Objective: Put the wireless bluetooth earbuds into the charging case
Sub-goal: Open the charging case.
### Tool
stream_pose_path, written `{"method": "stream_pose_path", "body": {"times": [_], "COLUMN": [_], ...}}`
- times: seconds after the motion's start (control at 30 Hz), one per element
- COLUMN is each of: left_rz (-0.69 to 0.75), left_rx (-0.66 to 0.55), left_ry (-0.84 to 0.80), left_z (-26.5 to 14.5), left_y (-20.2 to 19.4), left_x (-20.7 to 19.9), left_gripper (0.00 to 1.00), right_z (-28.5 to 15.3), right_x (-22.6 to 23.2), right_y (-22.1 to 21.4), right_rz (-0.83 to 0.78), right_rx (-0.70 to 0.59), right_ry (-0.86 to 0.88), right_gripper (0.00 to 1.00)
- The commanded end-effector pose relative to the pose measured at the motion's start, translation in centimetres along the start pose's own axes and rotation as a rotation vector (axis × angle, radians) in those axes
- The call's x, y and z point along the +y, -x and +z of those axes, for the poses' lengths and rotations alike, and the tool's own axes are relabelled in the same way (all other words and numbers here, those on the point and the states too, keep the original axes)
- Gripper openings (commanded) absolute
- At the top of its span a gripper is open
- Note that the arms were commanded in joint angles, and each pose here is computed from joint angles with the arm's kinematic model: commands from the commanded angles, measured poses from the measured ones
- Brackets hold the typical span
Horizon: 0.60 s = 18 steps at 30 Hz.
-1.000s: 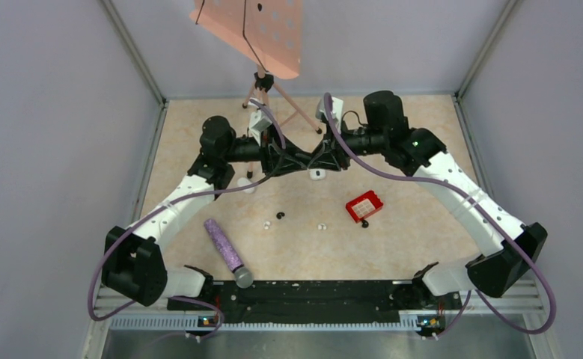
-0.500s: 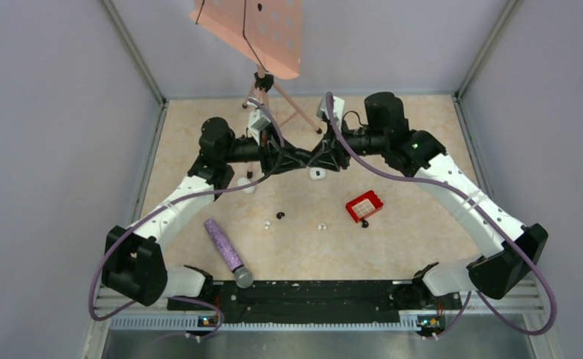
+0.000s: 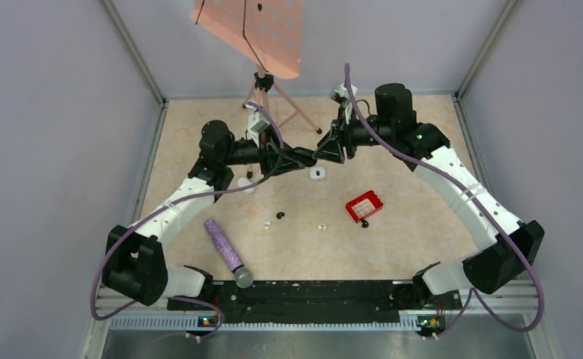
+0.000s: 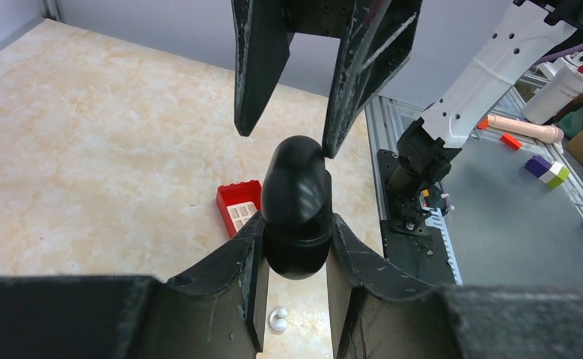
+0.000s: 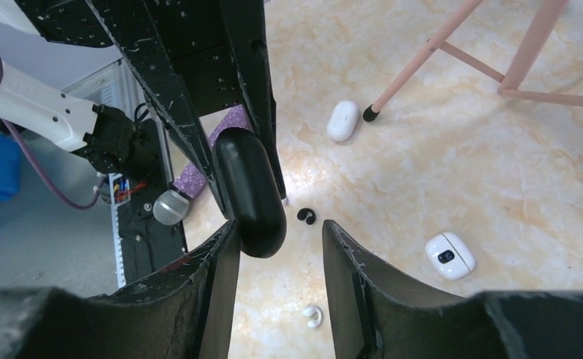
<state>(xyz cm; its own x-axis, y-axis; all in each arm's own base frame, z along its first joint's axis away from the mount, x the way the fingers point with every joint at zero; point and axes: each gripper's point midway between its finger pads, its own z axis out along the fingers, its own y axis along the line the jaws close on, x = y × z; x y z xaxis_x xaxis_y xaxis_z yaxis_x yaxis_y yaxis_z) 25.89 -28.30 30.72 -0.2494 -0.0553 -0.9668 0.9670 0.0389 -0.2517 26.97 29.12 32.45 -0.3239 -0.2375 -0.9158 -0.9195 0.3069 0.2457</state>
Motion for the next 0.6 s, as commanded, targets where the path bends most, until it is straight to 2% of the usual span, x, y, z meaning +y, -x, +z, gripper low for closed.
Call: {"method": "stream_pose_path", "body": {"times": [0.0,0.2,0.33,0.57], "left_rz": [0.092,0.096,0.071,-0.01], "left_rx": [-0.025,-0.026,-0.031,-0.056], "left_ry": [-0.048,-0.05,-0.019,0.089], "left_z": [-0.1,-0.1,-0.1,-0.9], "left_y": [1.3,1.3,1.0,0.4], "left_x": [-1.3,-1.2,-0.6,1.4], "left_gripper": [0.0,0.0,0.0,0.0], "right_z": [-0.7,-0.7,-1.2,-5.7], "right_x": [-1.1,-3.0,-2.9,-2.2], "right_y": [2.6,2.6,3.4,5.1], "right_rz": [-0.024,-0.021,-0.026,-0.068], "right_rx": [-0.066,-0.065,-0.081,-0.106], "right_ry": [-0.045,-0.139,-0.135,-0.197], "right_gripper": [0.43,0.43,0.43,0.47]}}
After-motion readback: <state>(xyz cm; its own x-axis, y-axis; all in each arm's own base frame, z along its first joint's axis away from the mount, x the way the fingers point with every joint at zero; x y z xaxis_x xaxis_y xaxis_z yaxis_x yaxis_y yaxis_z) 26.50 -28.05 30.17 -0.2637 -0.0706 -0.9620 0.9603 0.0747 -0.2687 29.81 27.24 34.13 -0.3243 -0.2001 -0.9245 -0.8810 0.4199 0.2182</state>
